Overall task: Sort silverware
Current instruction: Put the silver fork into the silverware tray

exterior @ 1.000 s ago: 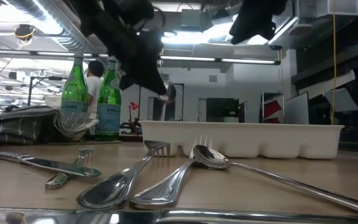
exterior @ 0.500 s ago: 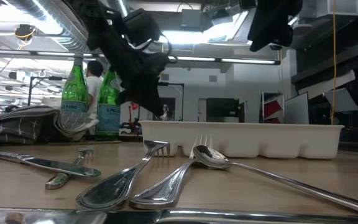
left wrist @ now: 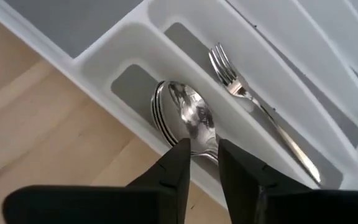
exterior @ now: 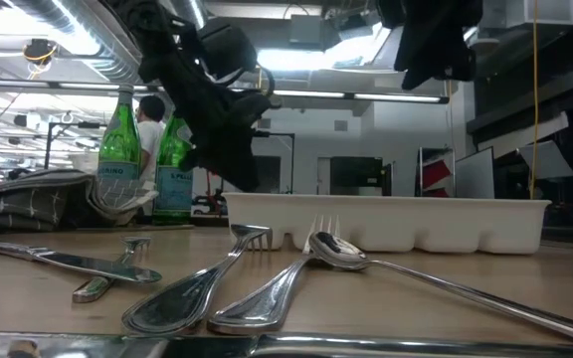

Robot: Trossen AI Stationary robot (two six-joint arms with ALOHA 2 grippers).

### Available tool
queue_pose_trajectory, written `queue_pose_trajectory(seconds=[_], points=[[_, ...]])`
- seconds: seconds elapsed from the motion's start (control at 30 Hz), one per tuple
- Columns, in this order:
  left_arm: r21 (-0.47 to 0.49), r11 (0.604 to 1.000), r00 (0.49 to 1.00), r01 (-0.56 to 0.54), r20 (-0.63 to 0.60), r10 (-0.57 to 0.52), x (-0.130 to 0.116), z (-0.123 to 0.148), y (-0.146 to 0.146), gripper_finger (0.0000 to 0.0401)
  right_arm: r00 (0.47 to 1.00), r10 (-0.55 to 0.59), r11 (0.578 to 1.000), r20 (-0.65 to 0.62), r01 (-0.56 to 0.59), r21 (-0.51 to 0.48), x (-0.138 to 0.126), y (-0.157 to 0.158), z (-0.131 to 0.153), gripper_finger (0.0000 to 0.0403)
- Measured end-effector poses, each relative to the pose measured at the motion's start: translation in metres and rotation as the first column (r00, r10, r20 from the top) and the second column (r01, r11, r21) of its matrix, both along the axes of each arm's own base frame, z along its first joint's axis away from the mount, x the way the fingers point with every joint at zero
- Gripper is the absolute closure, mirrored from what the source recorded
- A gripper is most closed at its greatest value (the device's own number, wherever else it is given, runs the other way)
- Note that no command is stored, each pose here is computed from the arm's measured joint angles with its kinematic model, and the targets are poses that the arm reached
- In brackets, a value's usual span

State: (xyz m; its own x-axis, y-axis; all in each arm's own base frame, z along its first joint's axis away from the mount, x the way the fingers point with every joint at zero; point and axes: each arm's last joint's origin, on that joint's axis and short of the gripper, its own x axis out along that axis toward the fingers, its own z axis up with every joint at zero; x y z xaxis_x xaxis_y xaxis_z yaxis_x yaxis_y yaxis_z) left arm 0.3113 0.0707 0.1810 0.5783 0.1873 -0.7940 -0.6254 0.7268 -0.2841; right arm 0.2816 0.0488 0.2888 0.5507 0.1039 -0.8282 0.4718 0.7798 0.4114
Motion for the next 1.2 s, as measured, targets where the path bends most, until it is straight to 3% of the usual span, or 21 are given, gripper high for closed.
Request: queue_pose_trajectory(seconds=[0.3,0.67,0.9,1.03,1.2], points=[[-0.166,0.982,0.995,0.093,0.048,-0.086,0.001,0.002,-0.008,0.0335,0.996,0.048,0.996,-0.079,-0.042,0.077,0.018,0.027,-0.028,0.0276],[-0.179,0.966,0.982,0.187,0.057,-0.180,-0.021,0.037,-0.037,0.0337,0.997,0.051,0.990,-0.060,-0.043,0.135,0.040,0.070,-0.061,0.0276],[-0.267,0.946,0.974,0.185,-0.079,-0.213,-0.049,0.048,-0.068,0.0336,0.989,0.008,0.989,-0.151,0.014,0.145,0.046,0.084,-0.089,0.0276],[-0.348,0.933,0.958,0.091,-0.226,-0.178,-0.070,0.049,-0.088,0.0334,0.984,-0.017,0.988,-0.179,0.044,0.151,0.048,0.088,-0.099,0.0276],[-0.374,0.927,0.890,-0.016,-0.428,-0.158,-0.093,0.045,-0.115,0.0334,0.988,-0.016,0.985,-0.151,0.042,0.168,0.052,0.089,-0.100,0.0276]])
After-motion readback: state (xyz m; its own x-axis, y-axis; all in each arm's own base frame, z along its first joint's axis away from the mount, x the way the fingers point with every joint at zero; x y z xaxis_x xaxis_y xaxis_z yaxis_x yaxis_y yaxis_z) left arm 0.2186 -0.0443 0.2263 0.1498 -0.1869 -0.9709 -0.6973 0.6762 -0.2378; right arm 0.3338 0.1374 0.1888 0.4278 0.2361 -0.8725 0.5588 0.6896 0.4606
